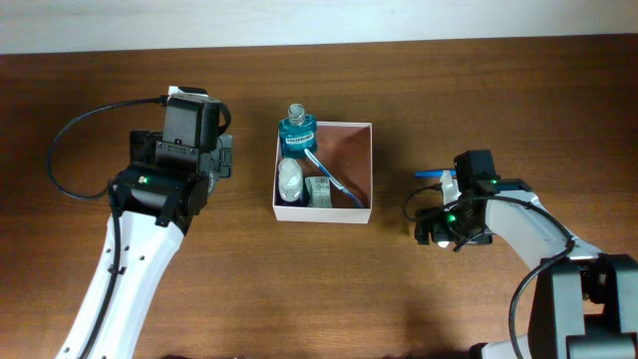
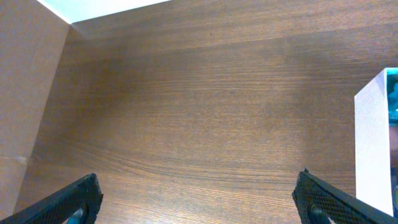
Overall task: Pack container
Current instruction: 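Move the right gripper back over the Colgate toothpaste tube, then lower the right gripper and grasp the toothpaste tube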
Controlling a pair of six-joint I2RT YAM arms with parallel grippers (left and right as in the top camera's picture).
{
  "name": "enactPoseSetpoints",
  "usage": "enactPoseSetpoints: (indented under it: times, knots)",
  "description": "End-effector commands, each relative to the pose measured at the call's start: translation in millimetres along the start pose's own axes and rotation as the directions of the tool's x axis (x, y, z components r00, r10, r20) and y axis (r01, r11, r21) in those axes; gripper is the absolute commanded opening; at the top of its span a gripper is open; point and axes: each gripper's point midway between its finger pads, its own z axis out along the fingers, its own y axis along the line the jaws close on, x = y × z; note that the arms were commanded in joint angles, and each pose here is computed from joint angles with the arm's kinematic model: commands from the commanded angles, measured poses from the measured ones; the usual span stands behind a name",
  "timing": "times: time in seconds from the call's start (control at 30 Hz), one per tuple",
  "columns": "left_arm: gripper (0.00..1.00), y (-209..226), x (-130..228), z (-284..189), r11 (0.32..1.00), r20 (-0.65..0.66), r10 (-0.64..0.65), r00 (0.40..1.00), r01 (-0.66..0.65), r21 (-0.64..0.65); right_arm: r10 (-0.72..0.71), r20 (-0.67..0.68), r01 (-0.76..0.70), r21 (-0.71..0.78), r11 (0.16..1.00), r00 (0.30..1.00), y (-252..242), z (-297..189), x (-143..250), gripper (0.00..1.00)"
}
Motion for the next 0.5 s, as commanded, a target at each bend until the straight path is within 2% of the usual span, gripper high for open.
enactPoseSetpoints:
  times: [0.0,0.27,0.47]
  knots:
    - [0.99,4.7,-4.9,-3.0,1.000,0.014,-0.011,1.000,0.012,-0.014,-0.002,0.012,0.002,0.049,0.999,1.000,-9.8,5.2,-3.6,0.98]
    - [0.99,4.7,-4.9,-3.0,1.000,0.014,-0.011,1.000,0.012,-0.014,0.167,0.062,-0.172,0.091,0.981,0.984,-18.9,6.4,-12.4,0.98]
    - [0.99,4.8,-4.9,-3.0,1.000,0.014,-0.011,1.000,0.012,-0.015,0.192,0.060,-0.198,0.144,0.969,0.980,-28.9,12.2,-10.8,0.96]
